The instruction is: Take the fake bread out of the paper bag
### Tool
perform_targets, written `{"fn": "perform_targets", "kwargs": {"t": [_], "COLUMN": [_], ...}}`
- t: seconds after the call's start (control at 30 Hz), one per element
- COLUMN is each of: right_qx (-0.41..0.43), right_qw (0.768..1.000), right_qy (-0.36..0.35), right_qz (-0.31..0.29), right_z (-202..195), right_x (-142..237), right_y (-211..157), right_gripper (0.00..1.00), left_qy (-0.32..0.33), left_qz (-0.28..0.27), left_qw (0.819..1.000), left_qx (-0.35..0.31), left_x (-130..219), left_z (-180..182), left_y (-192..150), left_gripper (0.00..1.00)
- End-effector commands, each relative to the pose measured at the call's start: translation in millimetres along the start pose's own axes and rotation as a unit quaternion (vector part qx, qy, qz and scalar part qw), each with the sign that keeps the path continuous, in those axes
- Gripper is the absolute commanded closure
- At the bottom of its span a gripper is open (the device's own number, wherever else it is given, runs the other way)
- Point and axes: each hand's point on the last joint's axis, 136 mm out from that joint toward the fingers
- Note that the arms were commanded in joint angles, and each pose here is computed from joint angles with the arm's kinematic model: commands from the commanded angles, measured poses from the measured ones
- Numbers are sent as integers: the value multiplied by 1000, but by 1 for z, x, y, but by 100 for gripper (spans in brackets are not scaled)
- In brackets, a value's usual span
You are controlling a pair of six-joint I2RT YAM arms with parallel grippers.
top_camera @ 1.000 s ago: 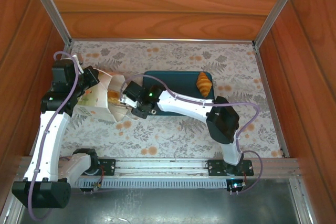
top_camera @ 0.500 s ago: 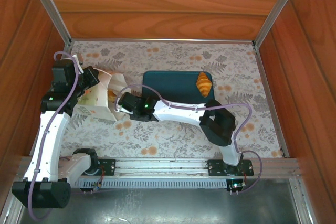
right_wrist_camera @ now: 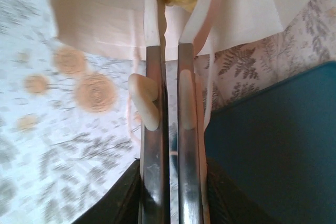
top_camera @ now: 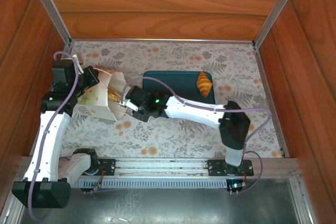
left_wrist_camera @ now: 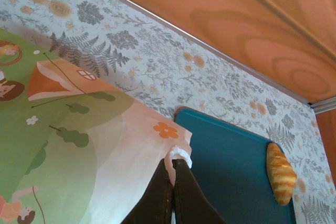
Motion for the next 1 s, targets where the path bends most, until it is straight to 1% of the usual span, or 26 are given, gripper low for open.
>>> {"fn": "perform_targets", "kwargs": {"t": [0.0, 0.07, 0.1, 0.13, 0.23, 0.33, 0.5, 0.57, 0.63, 0.77, 0.87, 0.97], "right_qx": [-85, -119, -134, -159, -243, -307, -372, -404, -438, -482, -509, -536], "right_qw": [992, 985, 981, 976, 953, 928, 891, 875, 860, 825, 808, 795], "right_qy": [98, 125, 140, 146, 177, 211, 257, 264, 263, 295, 296, 281], "right_qz": [0, 12, 8, 21, 39, 18, -33, -30, -12, 10, 28, 43], "right_z": [16, 18, 18, 16, 6, -1, -9, -13, -20, -25, -33, -45], "right_x": [29, 36, 46, 48, 60, 74, 97, 98, 95, 87, 79, 74], "right_y": [-14, -31, -35, -47, -71, -84, -96, -108, -122, -136, -148, -161], "right_gripper": [72, 71, 71, 71, 71, 71, 70, 70, 70, 68, 68, 67], "left_qy": [-8, -3, -5, -9, -26, -38, -39, -38, -39, -38, -40, -40], "left_qz": [-25, -29, -31, -32, -34, -29, -21, -22, -23, -25, -31, -36], "left_qw": [1000, 1000, 999, 999, 999, 998, 999, 999, 998, 998, 998, 998], "left_qx": [-4, 4, 7, 12, 24, 29, 30, 32, 32, 32, 31, 28], "left_x": [8, 6, 5, 3, -3, -9, -18, -19, -19, -19, -15, -11], "left_z": [-9, -6, -7, -7, -12, -16, -17, -16, -16, -14, -15, -15], "left_y": [16, 17, 17, 17, 19, 19, 18, 18, 18, 17, 18, 18], "left_gripper": [100, 100, 100, 100, 100, 100, 100, 100, 100, 100, 100, 100]}}
Point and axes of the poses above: each hand's point on the last joint's axis, 136 mm out from that joint toward the fingers, its own x axis back along the fingers, its own z axis along the line the jaws close on, y = z × x, and after that the axes turned 2 degrees about x, right-handed
